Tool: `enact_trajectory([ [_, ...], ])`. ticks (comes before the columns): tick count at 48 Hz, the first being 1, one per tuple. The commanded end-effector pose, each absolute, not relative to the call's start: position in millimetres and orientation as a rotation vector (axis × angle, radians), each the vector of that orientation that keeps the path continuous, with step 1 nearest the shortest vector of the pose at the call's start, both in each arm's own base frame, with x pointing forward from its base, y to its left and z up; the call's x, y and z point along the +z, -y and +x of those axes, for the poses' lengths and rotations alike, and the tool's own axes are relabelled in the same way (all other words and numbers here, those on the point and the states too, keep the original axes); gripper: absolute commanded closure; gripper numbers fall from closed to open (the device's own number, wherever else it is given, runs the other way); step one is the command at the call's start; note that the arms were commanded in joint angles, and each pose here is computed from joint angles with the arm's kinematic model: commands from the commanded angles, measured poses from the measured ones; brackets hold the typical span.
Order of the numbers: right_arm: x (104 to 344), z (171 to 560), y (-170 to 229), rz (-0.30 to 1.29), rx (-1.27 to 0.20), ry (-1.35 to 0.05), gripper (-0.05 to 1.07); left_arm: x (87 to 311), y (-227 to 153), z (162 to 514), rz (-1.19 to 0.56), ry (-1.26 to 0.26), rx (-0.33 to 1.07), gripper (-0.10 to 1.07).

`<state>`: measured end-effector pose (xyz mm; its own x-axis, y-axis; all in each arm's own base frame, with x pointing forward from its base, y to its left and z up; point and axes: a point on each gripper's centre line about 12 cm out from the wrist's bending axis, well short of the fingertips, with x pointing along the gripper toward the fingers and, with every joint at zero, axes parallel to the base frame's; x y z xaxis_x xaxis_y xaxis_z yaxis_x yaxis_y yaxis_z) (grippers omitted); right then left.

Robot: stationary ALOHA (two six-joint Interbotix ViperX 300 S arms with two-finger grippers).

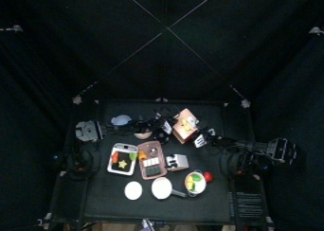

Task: Close drawer

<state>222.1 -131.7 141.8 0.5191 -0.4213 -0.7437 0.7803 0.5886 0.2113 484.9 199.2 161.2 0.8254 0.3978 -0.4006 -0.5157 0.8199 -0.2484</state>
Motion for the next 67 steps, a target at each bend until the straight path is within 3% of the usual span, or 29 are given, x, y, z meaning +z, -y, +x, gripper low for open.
enact_trajectory([
  [1,152.5,230.6,136.2,0.571,-0.760,-0.663,0.41,171.9,-198.6,488.1,-0.357,-0.320,0.491,0.43],
  [14,152.2,232.9,135.7,0.567,-0.755,-0.667,0.36,180.8,-199.2,488.3,-0.342,-0.292,0.489,0.43],
  [31,161.0,230.3,130.3,0.576,-0.747,-0.633,0.15,204.5,-194.5,489.3,-0.250,-0.149,0.476,0.43],
  [49,166.1,225.8,113.1,0.589,-0.702,-0.611,0.14,230.6,-174.6,463.6,-0.193,-0.037,0.458,0.43],
  [67,170.2,233.1,83.6,0.556,-0.592,-0.624,0.14,241.5,-104.2,429.9,-0.160,-0.044,0.327,0.43],
])
